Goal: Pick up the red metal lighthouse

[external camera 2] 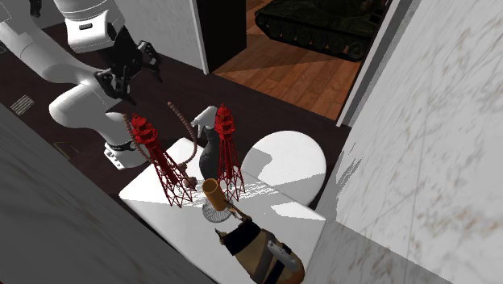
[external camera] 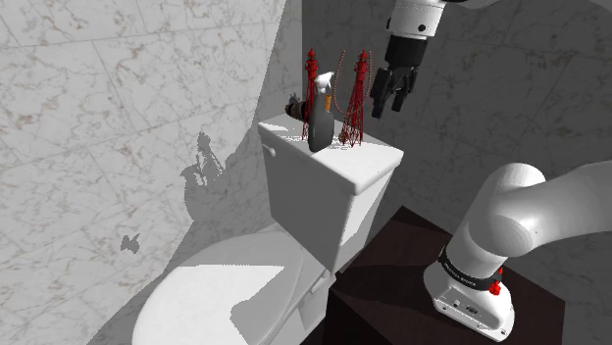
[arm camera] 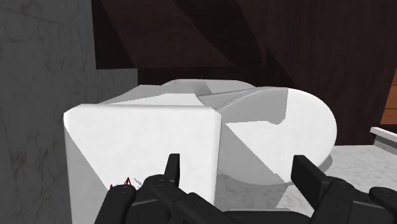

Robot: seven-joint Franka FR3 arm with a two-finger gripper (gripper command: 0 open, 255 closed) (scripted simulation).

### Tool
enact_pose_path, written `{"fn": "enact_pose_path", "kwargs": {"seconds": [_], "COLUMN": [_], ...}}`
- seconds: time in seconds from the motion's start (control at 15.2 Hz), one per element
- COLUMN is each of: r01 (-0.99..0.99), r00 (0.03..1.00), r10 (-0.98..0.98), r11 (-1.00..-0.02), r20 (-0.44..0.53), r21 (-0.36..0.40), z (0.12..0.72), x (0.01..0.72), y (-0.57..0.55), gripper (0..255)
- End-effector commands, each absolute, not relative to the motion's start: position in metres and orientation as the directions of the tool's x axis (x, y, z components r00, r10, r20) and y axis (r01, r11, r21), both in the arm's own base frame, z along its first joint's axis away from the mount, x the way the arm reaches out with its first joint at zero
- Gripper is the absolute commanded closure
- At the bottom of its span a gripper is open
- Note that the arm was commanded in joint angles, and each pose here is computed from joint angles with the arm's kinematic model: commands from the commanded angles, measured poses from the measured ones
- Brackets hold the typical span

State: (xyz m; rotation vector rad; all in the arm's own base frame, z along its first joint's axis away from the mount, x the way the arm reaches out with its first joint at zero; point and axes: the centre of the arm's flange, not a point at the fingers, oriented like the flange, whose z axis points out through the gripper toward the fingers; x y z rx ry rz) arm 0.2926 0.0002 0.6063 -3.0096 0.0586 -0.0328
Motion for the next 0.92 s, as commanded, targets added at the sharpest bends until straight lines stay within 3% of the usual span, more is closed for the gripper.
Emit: {"fn": "enact_pose_path", "kwargs": {"seconds": [0.0, 0.4, 0.86], "r01": [-0.037, -0.353, -0.675], "r00": [0.999, 0.929, 0.719], "r10": [-0.040, -0.360, -0.676], "r11": [-0.991, -0.931, -0.735], "r20": [0.019, 0.080, 0.163], "r21": [-0.131, -0.090, -0.070], "z": [0.606, 0.628, 0.656], "x": [0.293, 0.352, 0.430], "y": [0.000, 0.035, 0.051], "gripper": [0, 0, 0]}}
